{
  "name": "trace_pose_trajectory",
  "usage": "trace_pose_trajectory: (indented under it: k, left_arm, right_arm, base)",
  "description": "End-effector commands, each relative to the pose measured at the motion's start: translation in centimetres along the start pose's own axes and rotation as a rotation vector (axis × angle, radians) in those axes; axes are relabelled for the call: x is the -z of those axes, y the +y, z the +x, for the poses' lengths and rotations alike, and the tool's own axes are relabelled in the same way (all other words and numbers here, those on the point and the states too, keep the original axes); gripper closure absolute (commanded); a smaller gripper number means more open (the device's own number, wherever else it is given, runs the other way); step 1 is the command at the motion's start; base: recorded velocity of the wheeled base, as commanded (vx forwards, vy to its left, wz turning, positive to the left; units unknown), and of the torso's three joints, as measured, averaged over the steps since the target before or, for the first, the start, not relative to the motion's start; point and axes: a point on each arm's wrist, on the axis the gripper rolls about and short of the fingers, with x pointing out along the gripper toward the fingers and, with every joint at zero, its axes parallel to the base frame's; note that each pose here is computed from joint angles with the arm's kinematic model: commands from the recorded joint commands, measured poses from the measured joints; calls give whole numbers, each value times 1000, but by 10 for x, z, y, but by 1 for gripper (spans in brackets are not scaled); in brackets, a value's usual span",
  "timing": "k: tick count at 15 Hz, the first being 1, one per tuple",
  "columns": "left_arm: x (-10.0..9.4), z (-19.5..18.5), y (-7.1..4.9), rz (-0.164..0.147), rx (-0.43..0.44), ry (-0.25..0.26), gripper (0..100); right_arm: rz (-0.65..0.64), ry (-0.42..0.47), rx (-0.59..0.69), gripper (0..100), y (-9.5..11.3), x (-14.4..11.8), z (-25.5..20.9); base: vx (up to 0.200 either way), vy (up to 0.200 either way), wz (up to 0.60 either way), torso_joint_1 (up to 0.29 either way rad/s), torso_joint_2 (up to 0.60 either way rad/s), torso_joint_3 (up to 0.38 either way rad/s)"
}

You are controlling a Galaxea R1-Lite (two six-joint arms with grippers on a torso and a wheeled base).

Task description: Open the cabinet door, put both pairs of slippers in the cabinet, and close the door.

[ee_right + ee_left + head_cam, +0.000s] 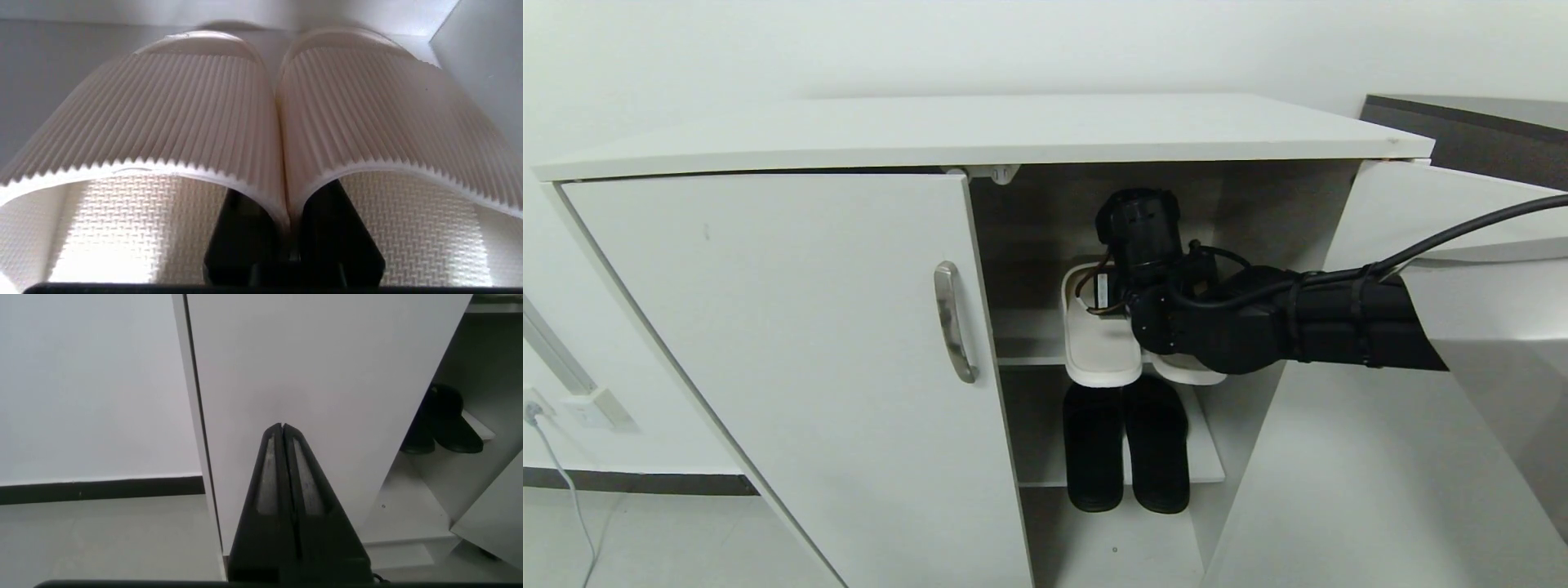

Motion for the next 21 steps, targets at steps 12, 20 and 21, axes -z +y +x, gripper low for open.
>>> trace_pose_trajectory:
  k: [12, 20, 21]
  left_arm:
    - [0, 0, 0, -2, 0, 0, 100]
    - [0, 0, 0, -1, 0, 0, 100]
    - [0, 0, 0, -1, 0, 2, 100]
  right_arm:
    - [-37, 42, -14, 0, -6, 4, -26]
    - [-47, 66, -110, 0, -15, 4, -97]
    - [-53, 69, -136, 0, -18, 5, -110]
  base:
    - [0, 0, 0, 0, 0, 0]
    - [0, 0, 0, 0, 0, 0]
    - [0, 0, 0, 0, 0, 0]
